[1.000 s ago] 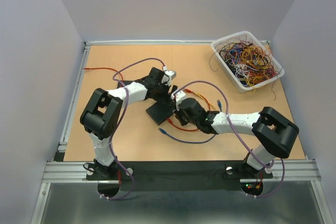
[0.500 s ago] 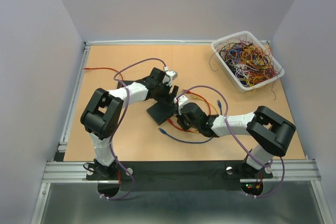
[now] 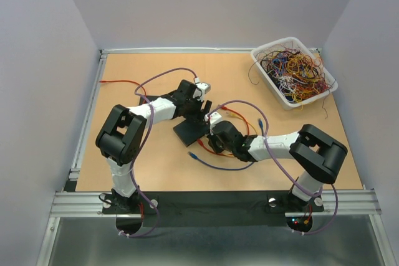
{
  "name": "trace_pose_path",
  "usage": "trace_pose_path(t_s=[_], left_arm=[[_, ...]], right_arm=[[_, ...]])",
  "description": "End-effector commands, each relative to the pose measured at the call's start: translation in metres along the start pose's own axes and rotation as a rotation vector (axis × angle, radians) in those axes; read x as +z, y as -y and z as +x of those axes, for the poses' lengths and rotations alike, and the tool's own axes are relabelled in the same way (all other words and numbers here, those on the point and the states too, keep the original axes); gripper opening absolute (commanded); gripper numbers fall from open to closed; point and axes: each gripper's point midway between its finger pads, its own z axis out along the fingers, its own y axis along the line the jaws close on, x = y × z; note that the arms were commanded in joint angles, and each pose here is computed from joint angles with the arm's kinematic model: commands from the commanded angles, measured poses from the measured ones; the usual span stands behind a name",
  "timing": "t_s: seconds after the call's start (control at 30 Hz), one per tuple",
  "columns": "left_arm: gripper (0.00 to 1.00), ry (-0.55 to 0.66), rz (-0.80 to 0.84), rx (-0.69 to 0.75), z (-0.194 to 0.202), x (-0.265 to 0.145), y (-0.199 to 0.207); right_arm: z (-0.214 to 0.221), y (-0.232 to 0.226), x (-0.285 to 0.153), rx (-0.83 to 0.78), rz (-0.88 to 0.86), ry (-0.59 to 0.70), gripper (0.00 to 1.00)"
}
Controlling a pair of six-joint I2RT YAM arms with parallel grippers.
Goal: Insert the plug into the switch port
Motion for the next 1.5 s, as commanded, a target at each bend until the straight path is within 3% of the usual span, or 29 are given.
trace_pose_path(t_s=[0.0,0.4,0.87,1.47], left_arm=[[0.84,-0.184,0.056,-0.015,0.05,0.004,0.021],[0.84,-0.193,0.04,-0.022,0.052,0.005,0.017],[0.84,-0.197,0.038,-0.022,0.054,0.007,0.017],[0.84,-0.2,0.043,-0.021,0.054,0.007,0.018]], right_arm=[[-0.011,0.01,0.001,0.021,0.056,0.05,0.0],[-0.021,0.019,-0.016,0.037,0.089,0.095,0.0],[-0.034,-0.001,-0.017,0.046,-0.005,0.121,0.01],[-0.034,0.014,-0.015,0.061,0.081,0.155,0.0]])
